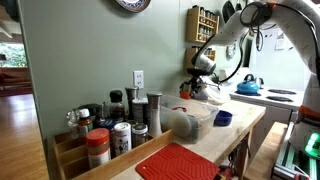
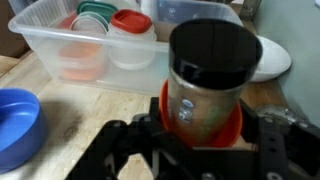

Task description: Remove the orange cup from the blue cup and put it on the counter top, pick up the spice bottle and put it in the orange cup, pick up the orange cup with spice bottle inside and put it in the crisper drawer

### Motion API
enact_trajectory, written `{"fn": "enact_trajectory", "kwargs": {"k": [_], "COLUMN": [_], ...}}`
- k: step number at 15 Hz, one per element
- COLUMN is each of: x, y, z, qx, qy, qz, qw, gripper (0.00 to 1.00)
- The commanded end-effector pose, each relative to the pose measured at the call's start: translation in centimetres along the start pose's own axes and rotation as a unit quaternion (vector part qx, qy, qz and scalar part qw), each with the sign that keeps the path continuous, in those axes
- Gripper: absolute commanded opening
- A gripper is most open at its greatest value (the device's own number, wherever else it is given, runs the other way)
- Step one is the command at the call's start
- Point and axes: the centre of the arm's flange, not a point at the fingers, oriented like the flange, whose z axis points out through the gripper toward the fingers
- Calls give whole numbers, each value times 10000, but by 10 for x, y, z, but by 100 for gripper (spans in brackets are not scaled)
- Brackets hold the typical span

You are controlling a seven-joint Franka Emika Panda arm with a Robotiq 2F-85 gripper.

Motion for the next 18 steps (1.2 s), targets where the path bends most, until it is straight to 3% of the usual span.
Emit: {"fn": "enact_trajectory", "kwargs": {"k": [1,5,10,11,15,16,18], "x": [-51,-79,-90,-84,-84,-90,-102], "y": [-12,-21,-21,-25,-25,-26,-27], "z": [12,43,62,63,65,70,83], "qx": [-15,-123,-390,-393,-404,-368,-385], "qy": [-107,-72,-170,-145,-145,-190,-264], "qz": [-55,121,54,78,69,112,192], "qw": [9999,9998,9991,9991,9991,9991,9987], "gripper": [47,47,47,72,72,47,47]}}
